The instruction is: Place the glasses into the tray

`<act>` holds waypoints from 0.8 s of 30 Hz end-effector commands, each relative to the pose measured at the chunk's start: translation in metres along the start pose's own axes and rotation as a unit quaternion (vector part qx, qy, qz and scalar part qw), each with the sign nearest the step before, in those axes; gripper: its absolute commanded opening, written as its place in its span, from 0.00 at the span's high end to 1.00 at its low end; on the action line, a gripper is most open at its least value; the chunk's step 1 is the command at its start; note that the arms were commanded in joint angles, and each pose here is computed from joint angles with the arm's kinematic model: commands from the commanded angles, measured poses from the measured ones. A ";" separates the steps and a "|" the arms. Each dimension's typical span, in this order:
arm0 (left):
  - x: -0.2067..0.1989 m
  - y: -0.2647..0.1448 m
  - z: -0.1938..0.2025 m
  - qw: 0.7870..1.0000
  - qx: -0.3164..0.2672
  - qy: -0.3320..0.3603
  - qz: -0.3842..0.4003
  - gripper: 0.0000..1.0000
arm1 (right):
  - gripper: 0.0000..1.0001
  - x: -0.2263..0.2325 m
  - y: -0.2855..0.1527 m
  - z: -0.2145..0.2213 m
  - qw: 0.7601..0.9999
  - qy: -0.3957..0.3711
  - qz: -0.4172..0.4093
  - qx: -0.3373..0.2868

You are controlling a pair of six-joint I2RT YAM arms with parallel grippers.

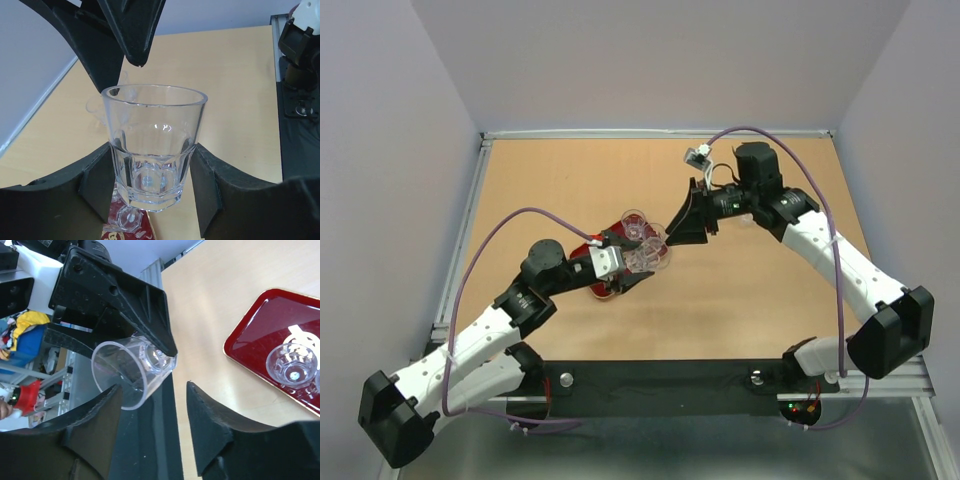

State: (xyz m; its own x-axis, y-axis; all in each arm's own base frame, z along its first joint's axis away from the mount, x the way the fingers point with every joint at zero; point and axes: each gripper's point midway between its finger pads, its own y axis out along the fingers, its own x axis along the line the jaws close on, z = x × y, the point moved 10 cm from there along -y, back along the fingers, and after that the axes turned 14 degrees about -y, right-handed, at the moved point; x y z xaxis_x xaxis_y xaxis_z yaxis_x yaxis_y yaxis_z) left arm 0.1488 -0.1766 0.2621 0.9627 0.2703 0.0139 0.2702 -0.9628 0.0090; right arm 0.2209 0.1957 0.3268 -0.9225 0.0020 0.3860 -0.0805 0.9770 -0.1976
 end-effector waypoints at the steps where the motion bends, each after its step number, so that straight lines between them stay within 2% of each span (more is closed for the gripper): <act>1: 0.001 0.002 -0.018 0.999 -0.043 0.022 -0.009 0.99 | 0.43 0.009 0.005 -0.010 1.000 -0.029 -0.009 -0.006; 8: 0.004 0.005 -0.016 0.999 -0.039 0.013 -0.020 0.99 | 0.51 0.012 0.014 -0.005 0.999 -0.032 -0.013 0.005; 12: 0.005 0.006 -0.015 0.999 -0.037 0.011 -0.025 0.99 | 0.63 0.013 0.016 -0.007 0.999 -0.043 -0.007 0.012; 15: 0.006 0.007 -0.014 0.999 -0.036 0.008 -0.031 0.99 | 0.67 0.014 0.020 -0.005 0.998 -0.057 0.008 0.029; 18: 0.007 0.007 -0.014 0.999 -0.035 0.006 -0.039 0.99 | 0.78 0.010 0.024 -0.001 0.994 -0.086 0.034 0.057; 21: 0.007 0.007 -0.012 0.999 -0.034 0.003 -0.041 0.99 | 0.84 0.008 0.027 0.000 0.990 -0.098 0.062 0.076; 24: 0.007 0.007 -0.011 0.999 -0.032 -0.001 -0.042 0.97 | 0.99 0.005 0.026 -0.004 0.985 -0.118 0.089 0.085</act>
State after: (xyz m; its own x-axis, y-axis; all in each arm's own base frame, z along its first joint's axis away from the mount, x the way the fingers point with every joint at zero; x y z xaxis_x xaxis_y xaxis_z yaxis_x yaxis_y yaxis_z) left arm 0.1553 -0.1792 0.2554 0.9426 0.3327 -0.0281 0.3324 -0.9430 -0.0158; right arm 0.2167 0.2189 0.3156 -0.9725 0.0909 0.2145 0.0070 0.9316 -0.3634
